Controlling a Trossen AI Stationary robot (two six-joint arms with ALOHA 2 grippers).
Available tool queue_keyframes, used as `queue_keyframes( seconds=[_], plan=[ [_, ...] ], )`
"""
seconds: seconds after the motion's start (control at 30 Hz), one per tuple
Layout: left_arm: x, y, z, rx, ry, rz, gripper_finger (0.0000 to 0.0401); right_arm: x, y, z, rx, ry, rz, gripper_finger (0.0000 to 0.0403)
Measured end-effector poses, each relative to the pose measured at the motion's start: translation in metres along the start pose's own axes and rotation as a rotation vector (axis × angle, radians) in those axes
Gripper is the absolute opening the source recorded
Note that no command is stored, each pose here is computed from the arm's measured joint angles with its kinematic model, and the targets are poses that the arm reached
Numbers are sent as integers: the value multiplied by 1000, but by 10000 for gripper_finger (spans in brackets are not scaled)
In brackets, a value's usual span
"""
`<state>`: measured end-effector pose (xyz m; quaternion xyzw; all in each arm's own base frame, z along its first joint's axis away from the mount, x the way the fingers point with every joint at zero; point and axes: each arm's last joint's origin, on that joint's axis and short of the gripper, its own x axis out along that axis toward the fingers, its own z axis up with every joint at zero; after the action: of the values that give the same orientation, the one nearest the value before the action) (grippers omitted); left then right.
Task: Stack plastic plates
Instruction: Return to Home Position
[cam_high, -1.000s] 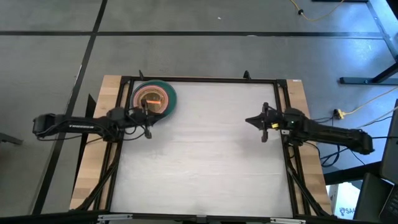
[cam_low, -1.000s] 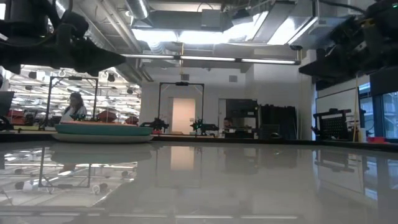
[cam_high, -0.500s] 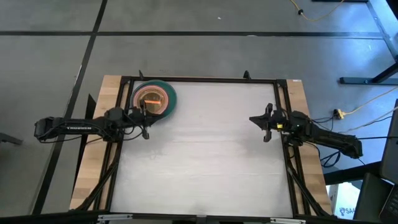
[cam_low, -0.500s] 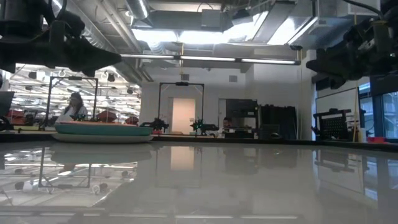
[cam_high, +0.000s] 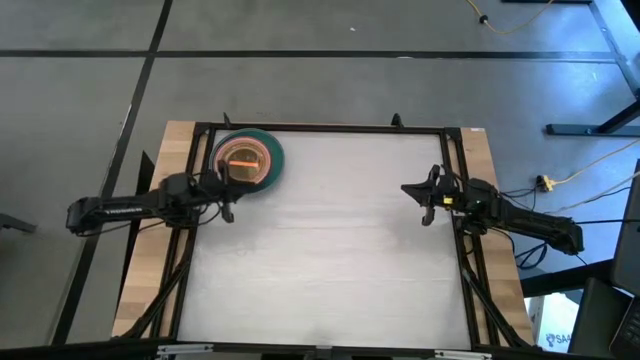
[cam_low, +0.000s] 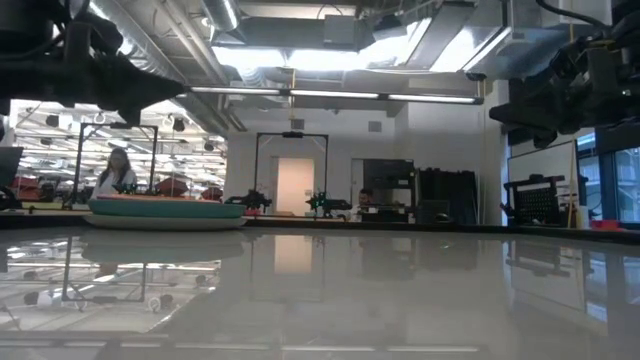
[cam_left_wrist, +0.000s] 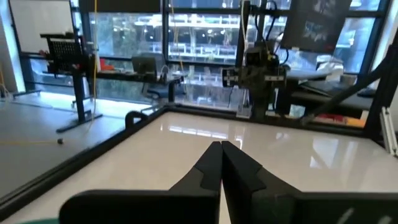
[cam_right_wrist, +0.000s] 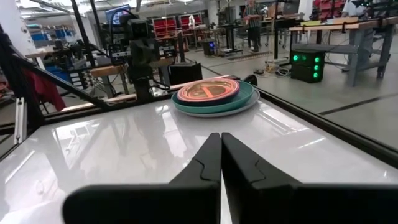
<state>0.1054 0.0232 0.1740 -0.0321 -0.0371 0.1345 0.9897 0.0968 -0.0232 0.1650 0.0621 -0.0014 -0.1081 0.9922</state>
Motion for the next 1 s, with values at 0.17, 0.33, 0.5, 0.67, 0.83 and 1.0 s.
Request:
queue_keyframes(
  seconds=[0.17,0.33,0.5,0.67,0.83,1.0],
  plan=[
    [-7,0,2,-10,-25,-2,1,0,0,0,1,0,0,5],
    [-11,2,-1,-19,-14,46,1,0,0,0,1,0,0,5],
    [-10,4,-5,-30,31,92,1,0,0,0,2,0,-1,5],
    [-10,3,-6,-27,39,83,1,0,0,0,2,0,-1,5],
    [-10,3,-6,-25,39,83,1,0,0,0,2,0,0,5],
    [-10,3,-6,-25,39,83,1,0,0,0,2,0,0,5]
  ],
)
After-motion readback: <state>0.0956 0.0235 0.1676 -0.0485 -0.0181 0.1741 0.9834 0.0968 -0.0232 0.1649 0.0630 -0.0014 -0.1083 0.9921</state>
